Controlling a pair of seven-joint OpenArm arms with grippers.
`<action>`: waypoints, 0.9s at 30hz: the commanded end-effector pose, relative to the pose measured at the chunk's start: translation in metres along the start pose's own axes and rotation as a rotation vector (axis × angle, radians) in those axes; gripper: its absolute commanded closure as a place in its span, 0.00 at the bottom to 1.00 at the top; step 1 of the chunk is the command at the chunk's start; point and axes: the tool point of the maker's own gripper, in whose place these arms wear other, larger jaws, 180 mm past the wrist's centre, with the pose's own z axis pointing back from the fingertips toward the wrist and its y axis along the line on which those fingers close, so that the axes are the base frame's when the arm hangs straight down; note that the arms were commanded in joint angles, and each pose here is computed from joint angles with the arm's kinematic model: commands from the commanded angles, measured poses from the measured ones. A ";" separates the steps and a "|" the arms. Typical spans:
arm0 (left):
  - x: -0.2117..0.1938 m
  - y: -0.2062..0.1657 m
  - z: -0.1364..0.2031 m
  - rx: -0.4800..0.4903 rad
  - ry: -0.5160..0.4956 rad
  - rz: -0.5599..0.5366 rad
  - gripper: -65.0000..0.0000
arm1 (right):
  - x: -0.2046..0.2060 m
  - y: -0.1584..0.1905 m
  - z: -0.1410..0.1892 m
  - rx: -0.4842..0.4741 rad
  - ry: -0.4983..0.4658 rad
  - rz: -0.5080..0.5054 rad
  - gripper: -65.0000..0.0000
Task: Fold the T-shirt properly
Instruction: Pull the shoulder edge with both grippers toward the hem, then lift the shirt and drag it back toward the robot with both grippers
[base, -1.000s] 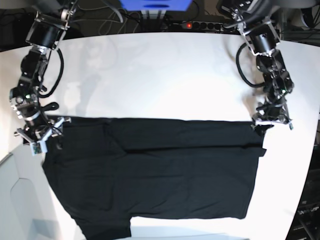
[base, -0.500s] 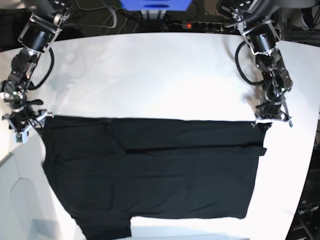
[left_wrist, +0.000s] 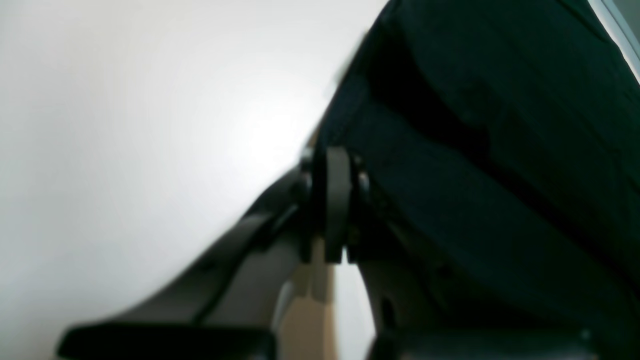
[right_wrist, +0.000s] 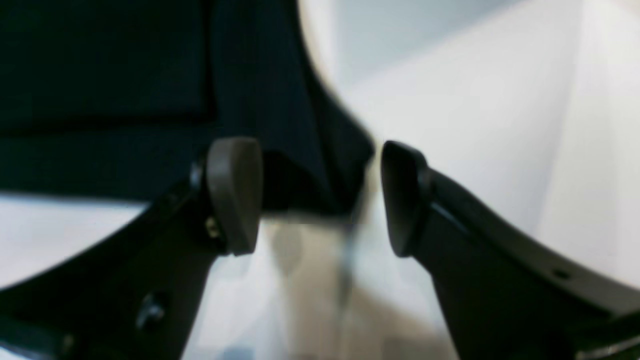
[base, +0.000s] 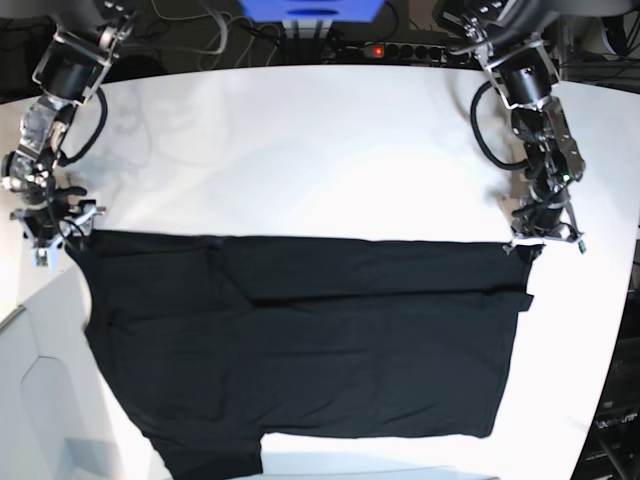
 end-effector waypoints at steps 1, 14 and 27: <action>-0.003 0.007 0.001 0.021 0.033 -0.018 0.99 | 0.019 -0.010 0.003 -0.019 -0.039 0.020 0.45; -0.017 0.021 0.015 0.043 0.055 -0.045 1.00 | -0.022 -0.008 0.005 -0.008 0.041 0.003 0.98; 0.032 -0.019 0.049 -0.034 -0.016 -0.178 1.00 | 0.044 -0.012 0.049 -0.079 -0.130 0.181 1.00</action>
